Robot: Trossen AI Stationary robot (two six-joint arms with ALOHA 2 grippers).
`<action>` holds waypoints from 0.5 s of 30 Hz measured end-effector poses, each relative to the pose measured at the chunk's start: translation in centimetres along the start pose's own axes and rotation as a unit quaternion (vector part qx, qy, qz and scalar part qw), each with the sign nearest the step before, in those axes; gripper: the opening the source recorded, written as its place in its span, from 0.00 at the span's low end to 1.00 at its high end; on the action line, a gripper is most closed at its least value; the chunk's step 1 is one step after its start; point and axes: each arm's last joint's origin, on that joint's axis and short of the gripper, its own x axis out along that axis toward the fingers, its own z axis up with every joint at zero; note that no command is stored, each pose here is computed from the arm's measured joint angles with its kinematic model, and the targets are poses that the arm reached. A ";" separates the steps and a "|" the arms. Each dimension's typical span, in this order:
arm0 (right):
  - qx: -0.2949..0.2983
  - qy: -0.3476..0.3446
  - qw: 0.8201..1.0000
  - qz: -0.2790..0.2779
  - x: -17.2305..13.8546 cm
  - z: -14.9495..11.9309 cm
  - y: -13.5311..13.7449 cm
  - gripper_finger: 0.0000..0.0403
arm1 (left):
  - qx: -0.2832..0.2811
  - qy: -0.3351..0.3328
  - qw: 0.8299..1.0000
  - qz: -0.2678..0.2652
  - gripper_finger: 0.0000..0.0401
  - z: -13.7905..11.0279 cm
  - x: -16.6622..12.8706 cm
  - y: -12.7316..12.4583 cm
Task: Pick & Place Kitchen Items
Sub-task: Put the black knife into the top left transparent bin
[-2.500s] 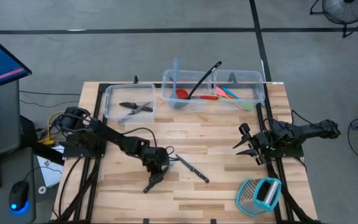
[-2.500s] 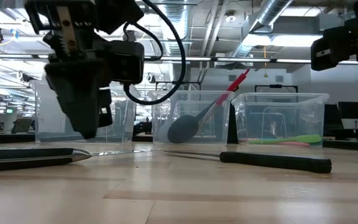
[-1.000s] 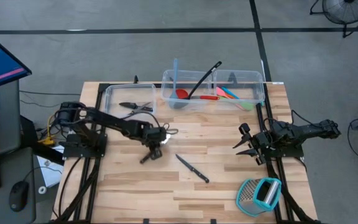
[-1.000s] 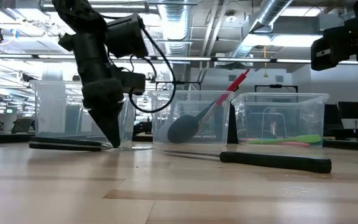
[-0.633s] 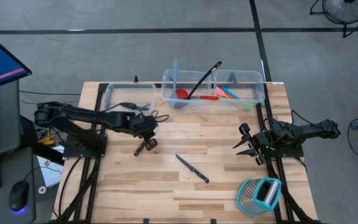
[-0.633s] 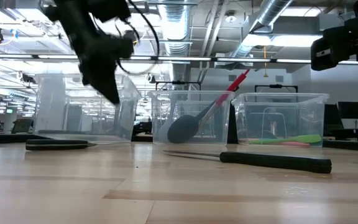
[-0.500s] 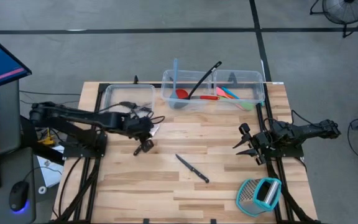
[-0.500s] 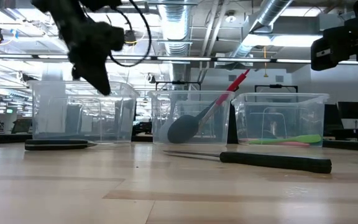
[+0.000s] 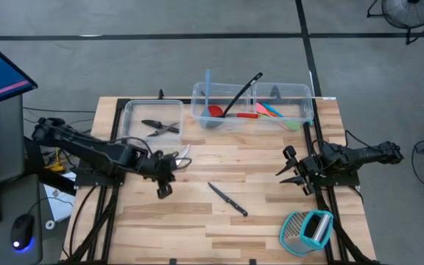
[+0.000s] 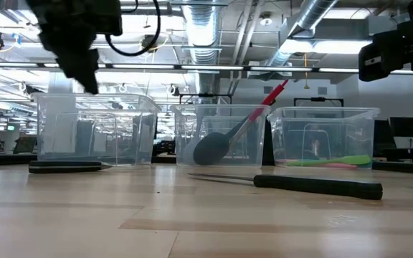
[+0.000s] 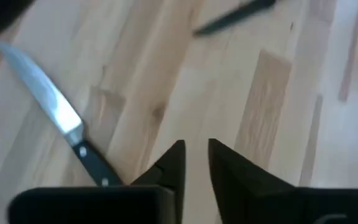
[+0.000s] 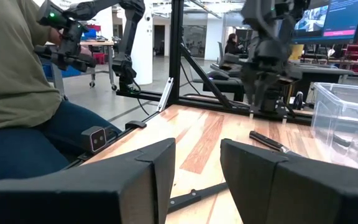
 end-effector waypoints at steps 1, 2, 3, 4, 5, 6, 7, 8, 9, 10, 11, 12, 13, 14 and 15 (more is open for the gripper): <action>0.000 0.000 1.000 0.000 0.0 0.0 0.0 0.31 | 0.003 0.007 1.000 0.004 0.15 -0.3 0.1 -0.3; 0.000 0.001 1.000 0.000 0.0 0.0 0.0 0.31 | 0.006 0.011 1.000 0.007 0.18 -0.5 0.4 -0.5; 0.000 0.001 1.000 0.000 0.0 0.0 0.0 0.31 | 0.011 0.016 1.000 0.011 0.21 -0.6 0.7 -0.8; 0.000 0.000 1.000 0.000 0.0 0.0 0.0 0.31 | 0.016 0.025 0.999 0.015 0.24 -0.8 1.1 -1.0; 0.000 0.000 1.000 0.000 0.0 0.0 0.0 0.31 | 0.021 0.033 0.999 0.019 0.27 -1.0 1.5 -1.2; 0.000 0.001 1.000 0.000 0.0 0.0 0.0 0.31 | 0.026 0.041 0.999 0.022 0.30 -1.2 1.9 -1.4; 0.000 0.000 1.000 0.000 0.0 0.0 0.0 0.31 | 0.028 0.049 0.998 0.028 0.33 -1.3 2.4 -1.6; 0.000 0.000 1.000 0.000 0.0 0.0 0.0 0.31 | 0.030 0.060 0.997 0.035 0.36 -1.5 3.0 -1.7; 0.000 0.000 1.000 0.000 0.0 0.0 0.0 0.31 | 0.031 0.071 0.996 0.043 0.39 -1.7 3.6 -1.7; 0.000 0.000 1.000 0.000 0.0 0.0 0.0 0.31 | 0.031 0.080 0.995 0.053 0.41 -1.8 4.2 -1.8; 0.000 0.000 1.000 0.000 0.0 0.0 0.0 0.31 | 0.024 0.085 0.994 0.068 0.43 -1.9 4.8 -1.7; 0.000 0.000 1.000 0.000 0.0 0.0 0.0 0.31 | 0.020 0.092 0.992 0.088 0.45 -2.1 5.3 -1.6; 0.000 0.000 1.000 0.000 0.0 0.0 0.0 0.31 | 0.018 0.103 0.989 0.107 0.46 -2.3 5.8 -1.4; 0.000 0.000 1.000 0.000 0.0 0.0 0.0 0.31 | 0.016 0.110 0.986 0.122 0.46 -2.5 6.3 -1.2; 0.000 0.000 1.000 0.000 0.0 0.0 0.0 0.31 | 0.011 0.117 0.984 0.133 0.47 -2.6 6.6 -1.1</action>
